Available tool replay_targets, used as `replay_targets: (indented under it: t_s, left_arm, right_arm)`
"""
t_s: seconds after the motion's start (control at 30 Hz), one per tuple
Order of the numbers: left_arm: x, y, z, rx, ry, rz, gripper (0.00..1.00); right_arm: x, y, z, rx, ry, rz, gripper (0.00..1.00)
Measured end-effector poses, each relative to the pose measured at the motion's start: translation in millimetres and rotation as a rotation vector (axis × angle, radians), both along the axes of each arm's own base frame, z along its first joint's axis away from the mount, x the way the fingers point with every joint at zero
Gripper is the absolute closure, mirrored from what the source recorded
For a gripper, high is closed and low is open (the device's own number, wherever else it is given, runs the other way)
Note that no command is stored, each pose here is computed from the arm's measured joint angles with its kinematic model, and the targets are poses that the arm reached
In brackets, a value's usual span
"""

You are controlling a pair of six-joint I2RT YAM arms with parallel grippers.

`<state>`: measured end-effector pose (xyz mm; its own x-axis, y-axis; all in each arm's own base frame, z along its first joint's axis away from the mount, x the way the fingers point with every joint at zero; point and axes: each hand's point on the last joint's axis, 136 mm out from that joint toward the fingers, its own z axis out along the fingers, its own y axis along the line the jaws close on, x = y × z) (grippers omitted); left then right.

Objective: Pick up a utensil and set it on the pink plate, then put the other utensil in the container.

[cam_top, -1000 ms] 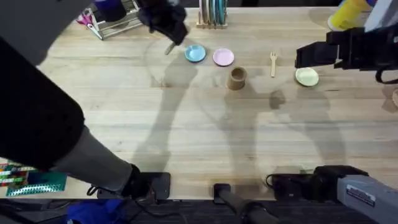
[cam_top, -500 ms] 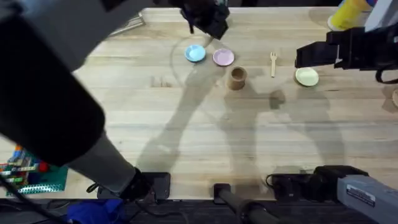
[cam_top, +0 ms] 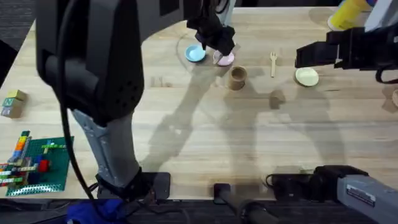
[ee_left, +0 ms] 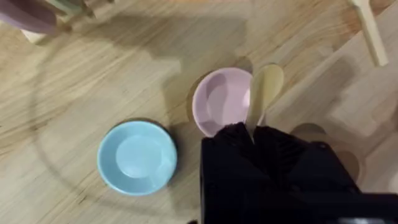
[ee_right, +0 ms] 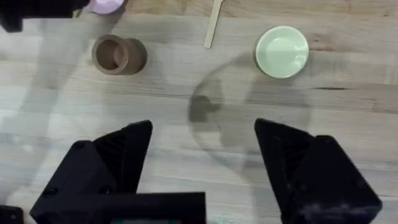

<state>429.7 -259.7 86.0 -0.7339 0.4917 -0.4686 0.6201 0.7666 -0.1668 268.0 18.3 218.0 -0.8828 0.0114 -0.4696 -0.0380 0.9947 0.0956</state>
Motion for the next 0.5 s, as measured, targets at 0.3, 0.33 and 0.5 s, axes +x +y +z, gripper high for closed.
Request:
replay_targets:
  t_s: [0.3,0.33,0.5]
  left_arm:
    - [3.3,-3.1,-22,0.001,0.027,0.005,0.958]
    - [5.1,-4.2,-21,-0.005,0.02,0.006,0.958]
    - [9.8,-7.2,-18,-0.02,-0.001,0.006,0.958]
  right_arm:
    - [0,0,0,0.0,0.0,0.0,0.004]
    - [0,0,0,0.0,0.0,0.0,0.004]
    - [0,0,0,0.0,0.001,0.0,0.003]
